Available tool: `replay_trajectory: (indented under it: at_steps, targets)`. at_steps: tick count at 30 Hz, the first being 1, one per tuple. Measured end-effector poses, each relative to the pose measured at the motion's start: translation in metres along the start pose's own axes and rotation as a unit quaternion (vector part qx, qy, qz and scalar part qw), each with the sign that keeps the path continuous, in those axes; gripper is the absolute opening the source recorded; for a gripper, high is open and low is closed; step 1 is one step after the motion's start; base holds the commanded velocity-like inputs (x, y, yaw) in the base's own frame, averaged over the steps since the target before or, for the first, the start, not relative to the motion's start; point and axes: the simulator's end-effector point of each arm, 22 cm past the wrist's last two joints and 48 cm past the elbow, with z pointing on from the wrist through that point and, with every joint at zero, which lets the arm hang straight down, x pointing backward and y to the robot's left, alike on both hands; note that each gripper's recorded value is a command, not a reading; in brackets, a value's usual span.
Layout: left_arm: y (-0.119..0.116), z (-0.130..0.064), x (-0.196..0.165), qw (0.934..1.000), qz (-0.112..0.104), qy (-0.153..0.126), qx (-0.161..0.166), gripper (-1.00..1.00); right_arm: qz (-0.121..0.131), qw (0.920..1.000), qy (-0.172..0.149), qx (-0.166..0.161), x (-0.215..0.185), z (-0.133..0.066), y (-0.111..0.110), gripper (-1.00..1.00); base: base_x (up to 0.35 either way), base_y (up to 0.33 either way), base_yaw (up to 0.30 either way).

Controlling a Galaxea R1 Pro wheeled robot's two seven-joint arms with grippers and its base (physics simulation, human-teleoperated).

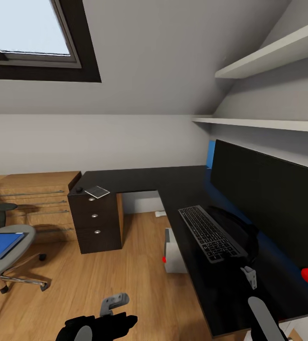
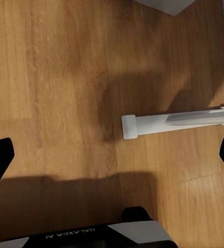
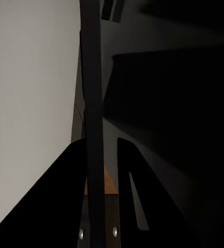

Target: In the bedroom, organize the workspace by keeping the computer under the desk, ensuring the monitor is on the desk, placing the keyboard on the desk next to the monitor, placing the mouse on the desk next to the keyboard, moving the folder from the swivel chair onto the desk next to the mouse, stacking the notebook on top of the folder with the pen on top of the notebook, and positioning the swivel chair next to the desk.

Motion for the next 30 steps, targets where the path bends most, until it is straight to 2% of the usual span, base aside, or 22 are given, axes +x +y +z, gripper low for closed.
replay_trajectory:
  at_steps: [30]
  targets:
    - [0.0003, 0.0, 0.0, 1.0, 0.0, 0.0, -0.001, 1.0, 0.002, 1.0, 0.0, 0.0, -0.0004, -0.0001, -0.0002, -1.0, 0.012, 0.0, 0.0]
